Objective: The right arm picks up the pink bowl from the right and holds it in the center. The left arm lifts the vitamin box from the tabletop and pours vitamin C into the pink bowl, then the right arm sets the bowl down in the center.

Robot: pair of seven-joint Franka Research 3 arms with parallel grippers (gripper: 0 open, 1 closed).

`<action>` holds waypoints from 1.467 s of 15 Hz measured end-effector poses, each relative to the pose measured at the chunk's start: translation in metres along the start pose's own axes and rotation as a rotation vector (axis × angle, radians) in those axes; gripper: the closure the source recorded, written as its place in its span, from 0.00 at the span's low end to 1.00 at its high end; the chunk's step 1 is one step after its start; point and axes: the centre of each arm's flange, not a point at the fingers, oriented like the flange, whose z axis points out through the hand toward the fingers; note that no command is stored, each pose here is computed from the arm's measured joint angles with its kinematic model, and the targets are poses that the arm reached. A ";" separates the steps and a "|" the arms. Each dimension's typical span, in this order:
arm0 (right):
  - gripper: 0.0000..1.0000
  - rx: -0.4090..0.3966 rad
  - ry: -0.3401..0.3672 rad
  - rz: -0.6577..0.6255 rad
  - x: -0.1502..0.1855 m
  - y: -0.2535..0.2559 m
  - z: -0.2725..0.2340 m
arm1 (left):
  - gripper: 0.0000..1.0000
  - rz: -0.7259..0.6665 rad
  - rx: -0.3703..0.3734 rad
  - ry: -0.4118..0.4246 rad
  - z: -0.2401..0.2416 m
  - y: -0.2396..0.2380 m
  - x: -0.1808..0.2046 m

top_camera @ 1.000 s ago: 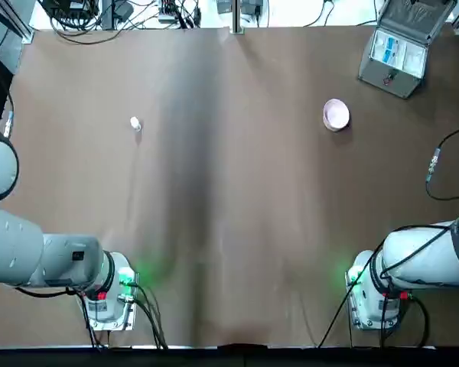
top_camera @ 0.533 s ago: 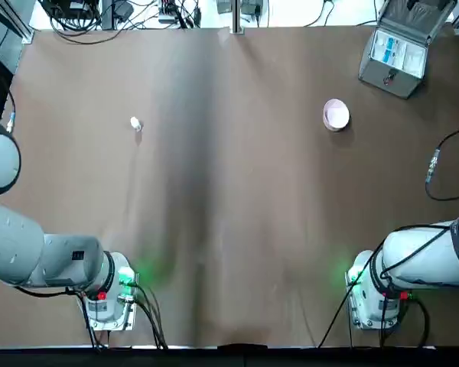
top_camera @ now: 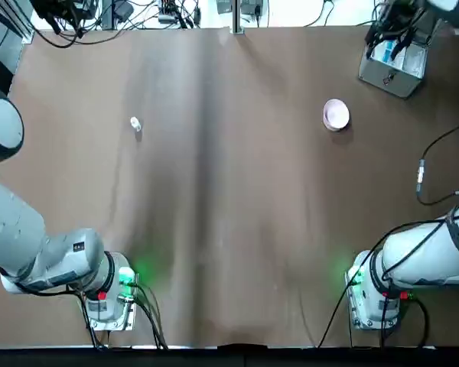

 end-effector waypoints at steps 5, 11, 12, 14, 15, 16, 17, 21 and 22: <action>0.22 0.008 -0.117 0.030 0.042 0.006 0.124 | 0.00 0.147 -0.166 0.031 0.044 -0.059 0.015; 0.33 0.009 -0.129 0.049 0.059 0.016 0.217 | 0.00 0.384 -0.362 0.124 0.129 -0.091 0.041; 0.38 0.009 -0.140 0.050 0.060 0.016 0.226 | 0.00 0.429 -0.422 0.162 0.154 -0.107 0.040; 0.43 0.009 -0.155 0.050 0.060 0.016 0.237 | 0.00 0.535 -0.518 0.280 0.203 -0.143 0.035; 0.46 0.009 -0.161 0.051 0.060 0.016 0.241 | 0.00 0.592 -0.562 0.352 0.227 -0.158 0.031; 0.46 0.009 -0.166 0.051 0.060 0.016 0.243 | 0.00 0.654 -0.599 0.431 0.250 -0.169 0.027; 0.52 0.008 -0.169 0.051 0.060 0.016 0.245 | 0.00 0.717 -0.627 0.509 0.273 -0.177 0.025; 0.57 0.008 -0.186 0.047 0.059 0.014 0.255 | 0.00 0.879 -0.761 0.668 0.346 -0.174 0.016; 0.57 0.008 -0.189 0.047 0.059 0.013 0.257 | 0.00 0.900 -0.802 0.686 0.360 -0.171 0.013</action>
